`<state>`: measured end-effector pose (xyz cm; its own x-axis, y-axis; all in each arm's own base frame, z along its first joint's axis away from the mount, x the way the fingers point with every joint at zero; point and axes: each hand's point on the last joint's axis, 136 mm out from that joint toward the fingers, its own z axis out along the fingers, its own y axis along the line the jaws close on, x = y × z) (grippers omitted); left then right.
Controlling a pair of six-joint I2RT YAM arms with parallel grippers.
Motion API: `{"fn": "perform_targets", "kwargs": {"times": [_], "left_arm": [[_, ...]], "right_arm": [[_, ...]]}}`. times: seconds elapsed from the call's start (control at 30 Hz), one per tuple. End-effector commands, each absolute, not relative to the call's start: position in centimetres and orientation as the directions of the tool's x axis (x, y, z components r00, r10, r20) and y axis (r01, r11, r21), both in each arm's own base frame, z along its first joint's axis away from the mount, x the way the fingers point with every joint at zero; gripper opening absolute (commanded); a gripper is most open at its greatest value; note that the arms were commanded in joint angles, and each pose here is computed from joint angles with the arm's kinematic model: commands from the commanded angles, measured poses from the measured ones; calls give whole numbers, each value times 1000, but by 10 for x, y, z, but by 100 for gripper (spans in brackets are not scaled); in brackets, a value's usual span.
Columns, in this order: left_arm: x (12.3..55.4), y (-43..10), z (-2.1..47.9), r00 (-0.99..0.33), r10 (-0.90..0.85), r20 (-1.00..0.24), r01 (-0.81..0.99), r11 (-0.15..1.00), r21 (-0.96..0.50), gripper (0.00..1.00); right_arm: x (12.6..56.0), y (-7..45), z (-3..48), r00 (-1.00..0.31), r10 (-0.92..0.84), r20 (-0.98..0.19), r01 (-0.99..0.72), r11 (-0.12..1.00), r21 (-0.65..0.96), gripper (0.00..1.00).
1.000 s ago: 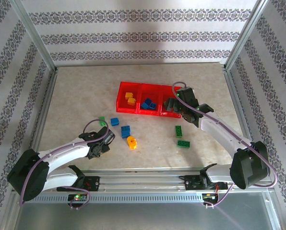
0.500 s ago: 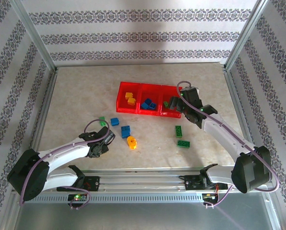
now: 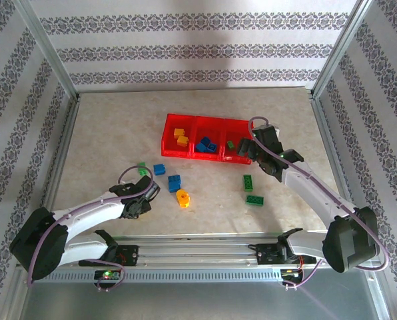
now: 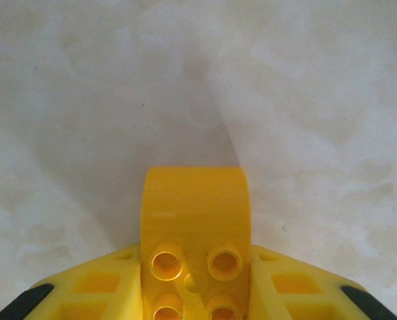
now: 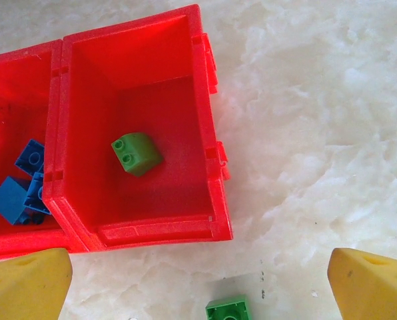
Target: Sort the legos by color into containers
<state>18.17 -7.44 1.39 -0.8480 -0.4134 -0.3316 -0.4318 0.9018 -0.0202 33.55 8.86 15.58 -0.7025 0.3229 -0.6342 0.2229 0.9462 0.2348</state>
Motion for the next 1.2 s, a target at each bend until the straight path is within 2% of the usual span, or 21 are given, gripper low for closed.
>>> {"fn": "perform_targets", "kwargs": {"times": [0.0, 0.3, 0.6, 0.97, 1.17], "left_arm": [[210, -99, 28, -824, -403, -399, -380, 915, -138, 32], [249, -108, 70, -783, -330, -528, -291, 943, -159, 33], [317, -136, 118, -701, -282, -655, -163, 957, -238, 33], [401, -173, 136, -747, -224, -626, -14, 947, -322, 33], [426, -177, 134, -762, -176, -623, 9, 959, -282, 33]], "right_arm": [[329, 78, 152, -693, 348, -631, 265, 937, 226, 98], [309, 71, 126, -714, 396, -578, 323, 918, 229, 98], [279, 65, 105, -707, 482, -518, 396, 876, 274, 98], [242, 54, 97, -705, 480, -522, 431, 875, 222, 99], [233, 57, 96, -716, 452, -532, 404, 890, 212, 98]]}}
